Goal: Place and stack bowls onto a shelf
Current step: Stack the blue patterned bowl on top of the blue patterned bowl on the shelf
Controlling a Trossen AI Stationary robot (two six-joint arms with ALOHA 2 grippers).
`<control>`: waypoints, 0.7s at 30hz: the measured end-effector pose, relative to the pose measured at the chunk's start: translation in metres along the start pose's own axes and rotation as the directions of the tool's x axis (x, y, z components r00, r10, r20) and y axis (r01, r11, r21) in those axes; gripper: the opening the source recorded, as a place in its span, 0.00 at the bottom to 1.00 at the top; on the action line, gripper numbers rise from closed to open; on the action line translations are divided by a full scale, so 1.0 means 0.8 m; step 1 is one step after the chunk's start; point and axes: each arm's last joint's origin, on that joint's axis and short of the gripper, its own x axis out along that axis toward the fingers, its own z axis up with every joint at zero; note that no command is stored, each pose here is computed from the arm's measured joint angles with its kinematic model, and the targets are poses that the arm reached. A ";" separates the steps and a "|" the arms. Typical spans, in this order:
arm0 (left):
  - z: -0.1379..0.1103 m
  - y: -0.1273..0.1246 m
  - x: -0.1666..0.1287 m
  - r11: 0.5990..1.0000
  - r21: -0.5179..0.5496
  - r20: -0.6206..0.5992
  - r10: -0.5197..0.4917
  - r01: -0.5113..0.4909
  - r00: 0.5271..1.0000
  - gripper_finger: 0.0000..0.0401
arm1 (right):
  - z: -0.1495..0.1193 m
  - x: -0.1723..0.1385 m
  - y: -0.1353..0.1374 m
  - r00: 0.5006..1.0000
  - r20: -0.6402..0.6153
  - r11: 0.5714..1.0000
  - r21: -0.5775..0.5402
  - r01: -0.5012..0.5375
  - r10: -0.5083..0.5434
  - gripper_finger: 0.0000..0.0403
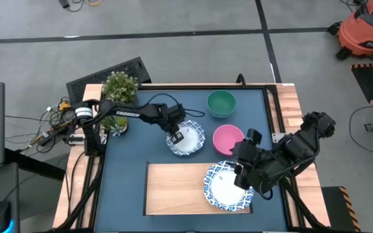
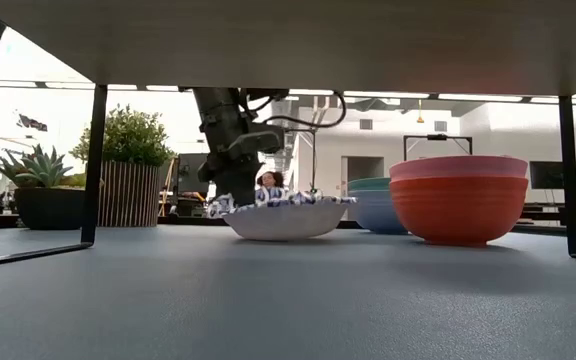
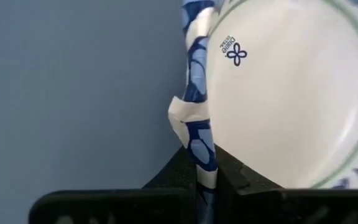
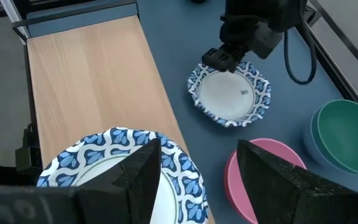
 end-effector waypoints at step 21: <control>0.041 -0.006 -0.162 1.000 -0.026 0.250 0.000 0.006 0.968 0.00 | 0.029 0.031 -0.035 0.992 -0.002 0.988 -0.090 0.124 -0.125 0.58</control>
